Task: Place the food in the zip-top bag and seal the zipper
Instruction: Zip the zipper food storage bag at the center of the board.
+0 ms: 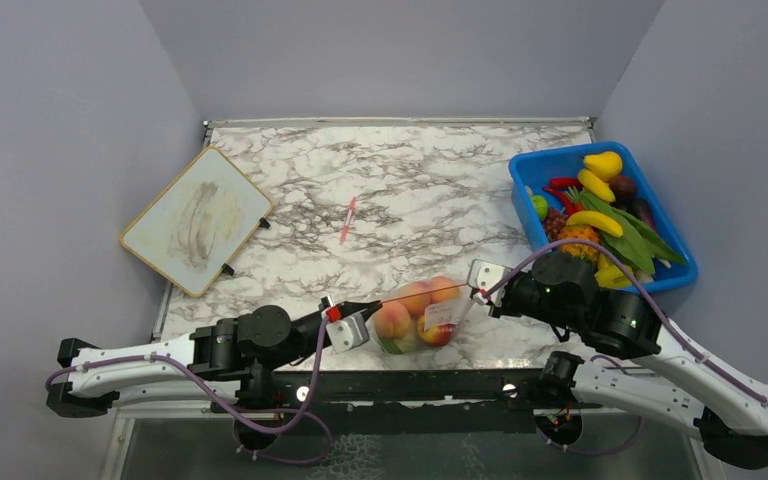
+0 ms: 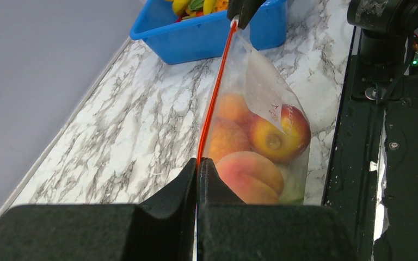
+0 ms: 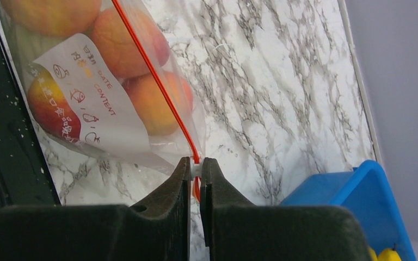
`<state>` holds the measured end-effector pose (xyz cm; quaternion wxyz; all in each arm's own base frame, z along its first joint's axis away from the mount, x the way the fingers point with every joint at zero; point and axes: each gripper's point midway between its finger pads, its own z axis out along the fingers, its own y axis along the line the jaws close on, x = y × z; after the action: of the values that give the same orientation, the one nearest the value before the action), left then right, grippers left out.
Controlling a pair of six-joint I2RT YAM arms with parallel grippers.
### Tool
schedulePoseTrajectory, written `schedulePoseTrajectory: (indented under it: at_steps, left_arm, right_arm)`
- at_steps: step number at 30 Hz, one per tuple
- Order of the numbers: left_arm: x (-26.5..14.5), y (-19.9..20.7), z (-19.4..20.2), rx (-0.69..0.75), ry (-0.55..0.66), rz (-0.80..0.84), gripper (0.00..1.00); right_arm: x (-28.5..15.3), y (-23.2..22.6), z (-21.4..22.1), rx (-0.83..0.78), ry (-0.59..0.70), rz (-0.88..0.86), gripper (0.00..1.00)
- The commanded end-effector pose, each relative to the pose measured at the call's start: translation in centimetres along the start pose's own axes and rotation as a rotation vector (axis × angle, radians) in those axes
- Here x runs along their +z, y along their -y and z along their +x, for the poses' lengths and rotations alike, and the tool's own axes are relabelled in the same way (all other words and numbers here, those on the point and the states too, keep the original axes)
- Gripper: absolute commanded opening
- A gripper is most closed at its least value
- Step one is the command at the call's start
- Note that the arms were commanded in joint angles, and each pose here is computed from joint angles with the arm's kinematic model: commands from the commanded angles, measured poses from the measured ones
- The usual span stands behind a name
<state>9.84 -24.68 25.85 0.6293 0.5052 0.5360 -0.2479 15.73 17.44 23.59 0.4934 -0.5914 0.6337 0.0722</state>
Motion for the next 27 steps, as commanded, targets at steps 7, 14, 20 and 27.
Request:
schedulePoseTrajectory:
  at_steps: [7,14,20,27]
  left_arm:
    - [-0.7,-2.0,-2.3,0.002,0.036,-0.062,0.00]
    - [-0.5,-1.9,-2.1,-0.002,0.025,-0.064,0.00]
    - [-0.6,-1.9,-1.6,-0.011,0.011,-0.072,0.00]
    - [-0.7,-1.8,-1.6,-0.016,0.026,-0.069,0.00]
  right_arm:
    - [-4.4,2.6,3.9,-0.026,-0.192,0.148,0.01]
    - [-5.3,2.7,4.9,-0.016,-0.232,0.167,0.01]
    - [-5.5,2.5,5.7,-0.012,-0.264,0.168,0.01]
    - [-6.2,2.0,3.5,0.012,-0.156,0.116,0.01]
